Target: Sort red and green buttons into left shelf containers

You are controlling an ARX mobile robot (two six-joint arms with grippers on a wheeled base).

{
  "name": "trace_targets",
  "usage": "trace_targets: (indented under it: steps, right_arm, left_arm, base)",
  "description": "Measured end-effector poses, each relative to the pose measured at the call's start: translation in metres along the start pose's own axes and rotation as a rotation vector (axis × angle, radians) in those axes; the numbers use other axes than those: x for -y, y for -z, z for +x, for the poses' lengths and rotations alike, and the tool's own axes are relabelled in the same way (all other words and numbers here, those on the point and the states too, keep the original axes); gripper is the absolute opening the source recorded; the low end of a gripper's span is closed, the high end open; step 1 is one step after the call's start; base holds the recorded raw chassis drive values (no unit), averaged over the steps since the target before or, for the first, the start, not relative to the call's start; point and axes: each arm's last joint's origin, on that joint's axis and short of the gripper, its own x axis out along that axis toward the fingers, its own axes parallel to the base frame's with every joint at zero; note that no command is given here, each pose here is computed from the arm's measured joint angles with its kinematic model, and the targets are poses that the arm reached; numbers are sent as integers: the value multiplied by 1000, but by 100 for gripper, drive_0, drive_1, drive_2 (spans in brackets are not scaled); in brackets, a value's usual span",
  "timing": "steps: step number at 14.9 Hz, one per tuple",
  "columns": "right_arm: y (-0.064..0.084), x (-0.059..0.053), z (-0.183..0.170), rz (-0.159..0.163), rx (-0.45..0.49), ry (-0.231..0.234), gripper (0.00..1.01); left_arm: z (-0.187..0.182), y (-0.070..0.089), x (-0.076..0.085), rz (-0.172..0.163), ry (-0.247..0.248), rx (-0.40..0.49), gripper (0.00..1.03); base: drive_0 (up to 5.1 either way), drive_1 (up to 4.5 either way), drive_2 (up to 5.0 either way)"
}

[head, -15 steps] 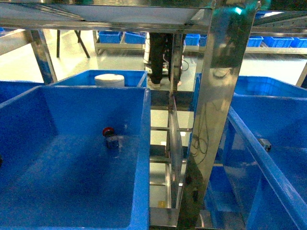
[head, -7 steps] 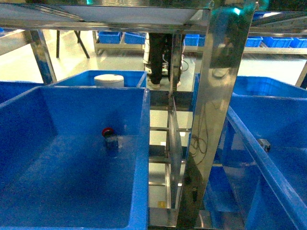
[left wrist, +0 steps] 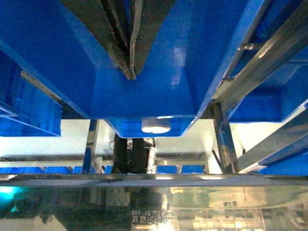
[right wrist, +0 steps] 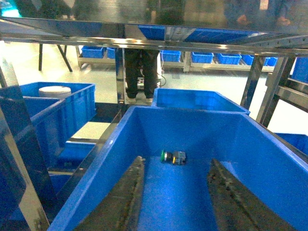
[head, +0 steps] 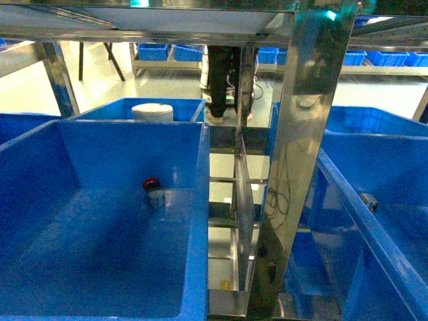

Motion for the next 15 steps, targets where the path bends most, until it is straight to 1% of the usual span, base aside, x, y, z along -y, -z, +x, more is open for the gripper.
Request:
trace_targets:
  steps: [2,3,4,5,11,12,13,15]
  right_arm:
    - [0,0,0,0,-1,0,20]
    - [0,0,0,0,0,0,11]
    - [0,0,0,0,0,0,2]
    - [0,0,0,0,0,0,2]
    - [0,0,0,0,0,0,2]
    - [0,0,0,0,0,0,7]
    - [0,0,0,0,0,0,23]
    - [0,0,0,0,0,0,62]
  left_arm:
    - [-5,7,0,0,-1,-33,2]
    - [-9,12,0,0,1,-50,2]
    - [-12,10,0,0,-3,10,2]
    - [-12,15,0,0,0,-10,2]
    - [-12,15,0,0,0,-7,2]
    - [-12,15,0,0,0,-8,8]
    - [-12,15,0,0,0,-7,25]
    - [-12,15,0,0,1,-7,63]
  base:
    - [0,0,0]
    - [0,0,0]
    - [0,0,0]
    - [0,0,0]
    - [0,0,0]
    - [0,0,0]
    - [0,0,0]
    - [0,0,0]
